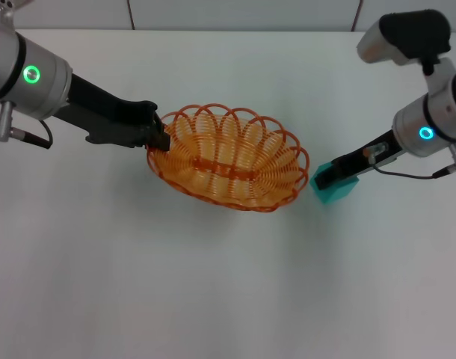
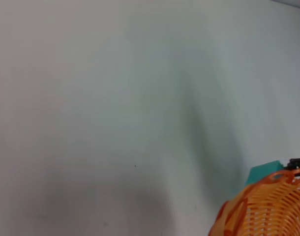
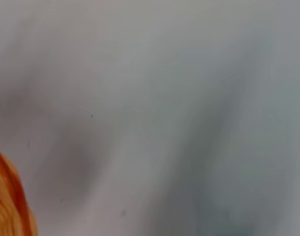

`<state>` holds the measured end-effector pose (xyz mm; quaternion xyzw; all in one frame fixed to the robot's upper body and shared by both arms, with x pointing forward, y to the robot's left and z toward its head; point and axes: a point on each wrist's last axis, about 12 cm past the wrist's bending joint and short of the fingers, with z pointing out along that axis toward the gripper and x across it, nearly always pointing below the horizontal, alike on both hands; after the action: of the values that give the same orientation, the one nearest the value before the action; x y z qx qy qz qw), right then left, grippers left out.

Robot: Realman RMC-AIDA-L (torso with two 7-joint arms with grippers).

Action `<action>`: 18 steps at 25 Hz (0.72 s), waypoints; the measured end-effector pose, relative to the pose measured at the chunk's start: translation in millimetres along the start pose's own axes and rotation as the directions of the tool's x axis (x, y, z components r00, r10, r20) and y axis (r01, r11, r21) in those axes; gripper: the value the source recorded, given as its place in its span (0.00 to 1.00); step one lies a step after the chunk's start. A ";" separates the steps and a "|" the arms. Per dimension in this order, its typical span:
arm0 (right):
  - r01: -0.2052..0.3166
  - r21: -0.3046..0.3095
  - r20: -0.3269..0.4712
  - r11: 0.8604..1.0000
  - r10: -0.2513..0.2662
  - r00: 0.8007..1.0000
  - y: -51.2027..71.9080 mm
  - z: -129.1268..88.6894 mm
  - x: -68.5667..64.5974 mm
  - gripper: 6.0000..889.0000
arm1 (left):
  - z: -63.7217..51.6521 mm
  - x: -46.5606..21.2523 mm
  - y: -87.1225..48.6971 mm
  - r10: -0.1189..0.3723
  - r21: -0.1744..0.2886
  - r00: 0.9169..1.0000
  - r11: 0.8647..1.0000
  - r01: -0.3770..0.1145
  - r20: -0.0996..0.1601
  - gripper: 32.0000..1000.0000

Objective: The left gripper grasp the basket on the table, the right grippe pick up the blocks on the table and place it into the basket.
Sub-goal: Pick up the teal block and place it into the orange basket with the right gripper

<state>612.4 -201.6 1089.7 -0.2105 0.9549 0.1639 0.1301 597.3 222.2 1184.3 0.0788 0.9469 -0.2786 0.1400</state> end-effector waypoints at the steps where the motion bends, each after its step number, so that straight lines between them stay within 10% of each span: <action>1: -0.001 0.003 0.004 1.000 0.001 1.000 0.2 -2.0 0.4 0.58 | -0.4 0.1 0.6 -0.003 0.001 1.000 1.000 0.003 0.002 0.07; 18: 0.127 0.085 0.301 0.988 -0.148 0.942 30.5 -100.0 -20.1 0.58 | -2.2 2.1 6.8 -0.023 0.002 1.000 1.000 0.023 0.008 0.07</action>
<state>598.6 -205.1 1195.2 -0.2444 0.9109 0.1541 0.2946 596.3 229.2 1182.0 0.0669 0.9468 -0.2816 0.1406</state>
